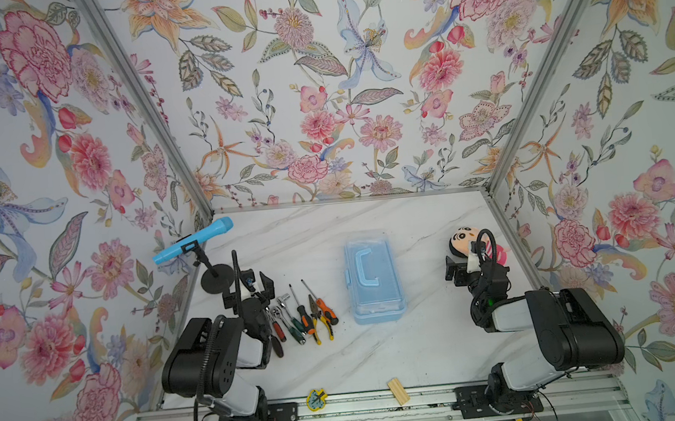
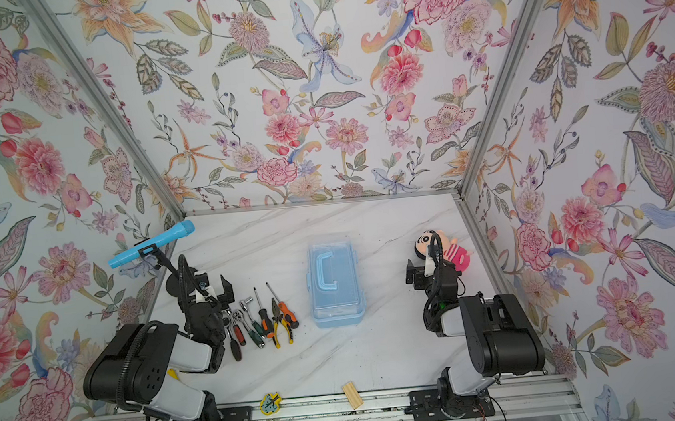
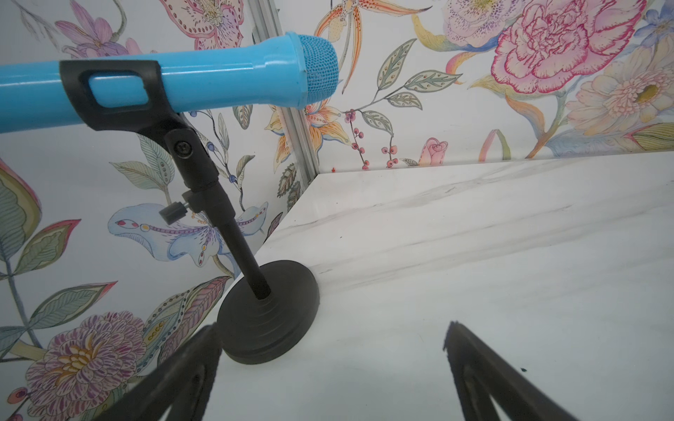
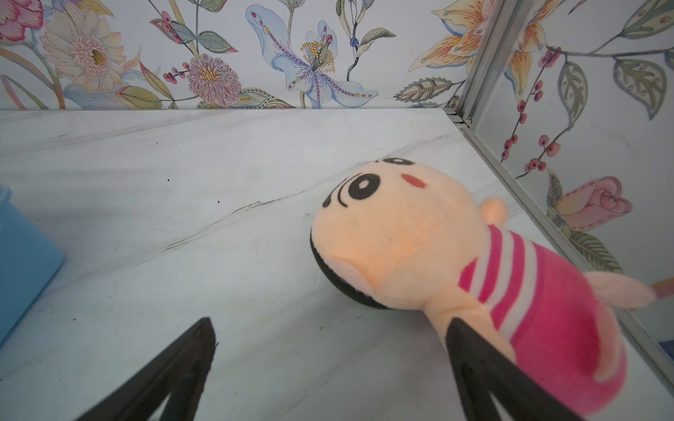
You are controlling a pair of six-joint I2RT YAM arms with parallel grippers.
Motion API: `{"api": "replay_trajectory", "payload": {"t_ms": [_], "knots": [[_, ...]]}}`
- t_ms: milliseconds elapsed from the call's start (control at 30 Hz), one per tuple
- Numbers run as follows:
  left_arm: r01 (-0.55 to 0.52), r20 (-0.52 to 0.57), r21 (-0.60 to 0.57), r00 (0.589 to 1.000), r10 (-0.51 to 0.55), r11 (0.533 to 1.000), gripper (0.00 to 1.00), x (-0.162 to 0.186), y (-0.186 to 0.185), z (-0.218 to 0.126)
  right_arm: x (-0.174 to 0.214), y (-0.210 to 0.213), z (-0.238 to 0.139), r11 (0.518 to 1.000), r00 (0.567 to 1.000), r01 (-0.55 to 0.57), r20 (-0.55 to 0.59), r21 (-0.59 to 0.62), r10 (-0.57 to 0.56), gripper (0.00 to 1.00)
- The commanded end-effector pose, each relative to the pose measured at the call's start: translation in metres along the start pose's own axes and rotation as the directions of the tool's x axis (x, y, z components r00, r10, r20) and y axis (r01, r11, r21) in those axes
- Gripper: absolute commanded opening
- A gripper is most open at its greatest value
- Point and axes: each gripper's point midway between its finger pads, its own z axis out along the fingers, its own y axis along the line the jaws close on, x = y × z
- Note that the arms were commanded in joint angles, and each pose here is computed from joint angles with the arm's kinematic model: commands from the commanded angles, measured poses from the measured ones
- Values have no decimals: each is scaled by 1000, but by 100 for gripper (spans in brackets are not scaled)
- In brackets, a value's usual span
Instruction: Pack the tool kit
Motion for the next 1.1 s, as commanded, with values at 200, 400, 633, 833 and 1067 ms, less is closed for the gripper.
{"api": "replay_trajectory", "payload": {"t_ms": [200, 400, 633, 833, 1067], "knots": [[9, 30, 7, 1000, -10, 1000, 99, -9, -1, 3, -13, 1, 3, 1000, 999, 21, 44, 11, -22, 99], [0, 59, 26, 998, -2, 1000, 99, -41, -6, 9, -30, -4, 1, 994, 999, 43, 18, 98, -45, 99], [300, -122, 134, 951, -285, 944, 99, -101, -27, 31, -116, 25, -2, 978, 981, -104, -140, 181, 130, 99], [528, -379, 596, 849, -368, 605, 99, -130, -146, 4, -188, 155, -32, 978, 949, -144, -303, -148, 94, 99], [568, -568, 628, 802, -185, 533, 98, -91, -210, -32, -166, 256, -65, 833, 799, -410, -587, -372, 132, 75]]}}
